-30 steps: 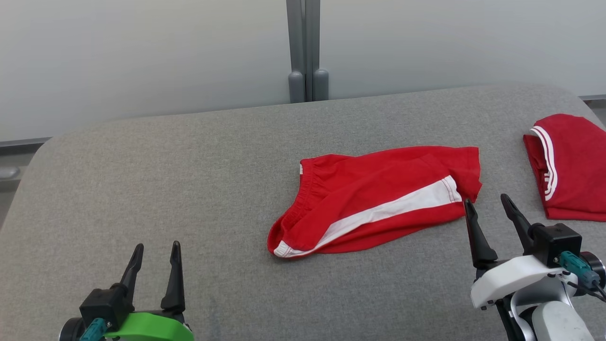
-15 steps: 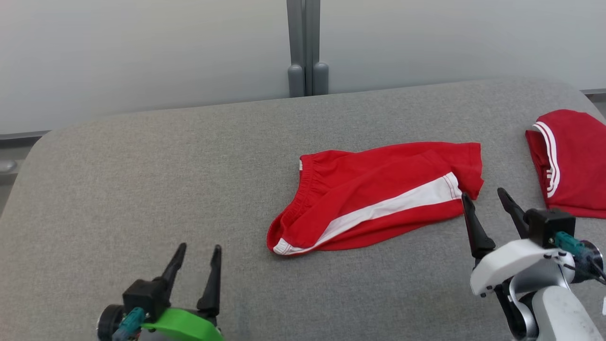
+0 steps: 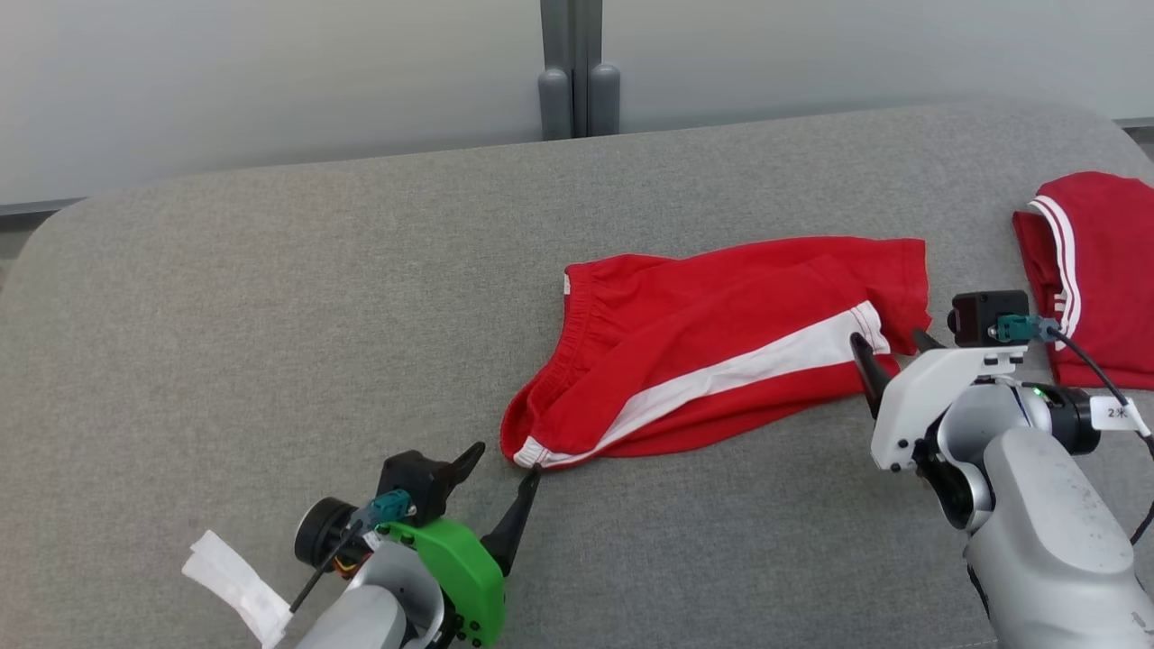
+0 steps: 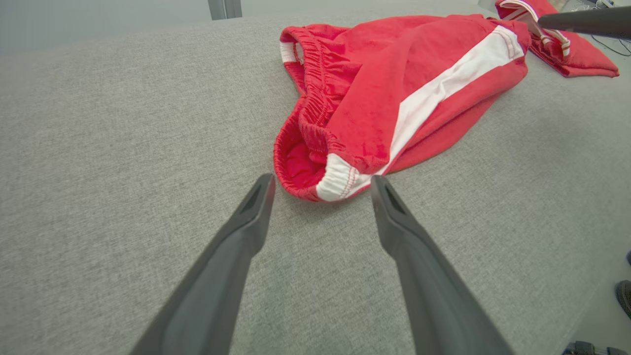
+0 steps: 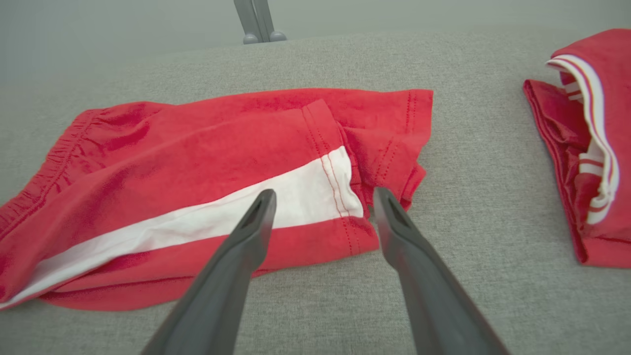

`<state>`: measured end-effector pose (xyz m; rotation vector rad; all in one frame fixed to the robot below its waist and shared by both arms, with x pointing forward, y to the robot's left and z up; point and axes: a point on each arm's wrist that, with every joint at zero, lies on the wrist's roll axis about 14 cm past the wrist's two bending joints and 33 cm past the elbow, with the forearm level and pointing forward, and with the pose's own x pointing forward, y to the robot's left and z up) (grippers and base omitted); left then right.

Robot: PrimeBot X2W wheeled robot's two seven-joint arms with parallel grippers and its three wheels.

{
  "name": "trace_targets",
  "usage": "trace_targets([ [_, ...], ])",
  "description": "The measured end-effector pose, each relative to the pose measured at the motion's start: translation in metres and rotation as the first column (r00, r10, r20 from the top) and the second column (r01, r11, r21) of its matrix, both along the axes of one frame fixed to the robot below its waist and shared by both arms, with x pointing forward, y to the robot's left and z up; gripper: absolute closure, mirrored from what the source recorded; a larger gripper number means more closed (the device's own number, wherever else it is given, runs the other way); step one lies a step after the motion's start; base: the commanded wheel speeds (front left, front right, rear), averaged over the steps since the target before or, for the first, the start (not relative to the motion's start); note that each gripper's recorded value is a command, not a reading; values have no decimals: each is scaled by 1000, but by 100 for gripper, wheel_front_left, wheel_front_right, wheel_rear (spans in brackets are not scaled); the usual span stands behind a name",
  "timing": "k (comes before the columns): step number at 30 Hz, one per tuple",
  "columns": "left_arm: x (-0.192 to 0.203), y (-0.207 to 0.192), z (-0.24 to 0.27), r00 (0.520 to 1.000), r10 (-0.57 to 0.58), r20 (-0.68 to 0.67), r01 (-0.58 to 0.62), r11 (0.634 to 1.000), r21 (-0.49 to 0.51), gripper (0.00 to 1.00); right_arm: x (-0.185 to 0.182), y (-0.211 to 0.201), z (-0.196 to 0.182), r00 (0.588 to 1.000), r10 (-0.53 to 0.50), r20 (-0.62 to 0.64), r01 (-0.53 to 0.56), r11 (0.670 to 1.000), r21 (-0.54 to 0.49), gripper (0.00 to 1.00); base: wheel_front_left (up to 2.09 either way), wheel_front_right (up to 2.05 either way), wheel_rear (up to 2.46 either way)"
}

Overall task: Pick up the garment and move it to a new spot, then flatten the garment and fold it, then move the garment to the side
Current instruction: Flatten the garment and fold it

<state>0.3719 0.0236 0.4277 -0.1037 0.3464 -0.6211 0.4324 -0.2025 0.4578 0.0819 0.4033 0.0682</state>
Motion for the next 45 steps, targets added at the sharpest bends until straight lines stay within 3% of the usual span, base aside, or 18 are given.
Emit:
trace_targets([
  [12,7,-19,-16,991,-119,-63,122,992,38,0,23,-1,-28,993,-12,-114,15,1000,25,0,0,0,0],
  [23,6,-20,-19,986,-151,-72,154,987,40,0,26,16,-37,989,57,-134,-53,998,39,0,0,0,0],
  [25,7,-21,-19,985,-159,-73,163,986,42,0,29,13,-34,991,56,-125,-52,998,35,5,0,0,0],
  [27,7,-22,-18,983,-165,-75,168,985,39,0,30,13,-33,991,58,-119,-54,998,33,17,0,0,0],
  [30,10,-22,-18,982,-171,-75,174,984,37,0,32,13,-34,991,61,-120,-57,998,35,27,0,0,0],
  [31,11,-23,-16,983,-172,-70,175,984,32,3,33,12,-33,991,61,-117,-57,998,35,26,0,0,0],
  [35,17,-22,-15,982,-175,-66,177,984,29,48,35,10,-35,991,59,-118,-55,998,32,27,0,0,0],
  [36,16,-22,-16,982,-178,-70,181,983,32,62,36,10,-35,991,59,-117,-56,998,33,39,0,0,0],
  [37,15,-22,-17,980,-181,-78,184,982,36,84,37,10,-35,992,59,-114,-56,998,34,58,0,0,0],
  [38,15,-22,-19,979,-183,-84,187,982,37,100,36,10,-36,991,62,-117,-58,998,33,85,0,0,0],
  [39,14,-22,-20,978,-186,-96,190,981,40,100,35,10,-37,991,63,-121,-60,998,32,100,0,0,0],
  [45,12,-21,-24,976,-187,-116,192,981,39,100,39,13,-27,994,78,-82,-76,997,29,100,0,0,0],
])
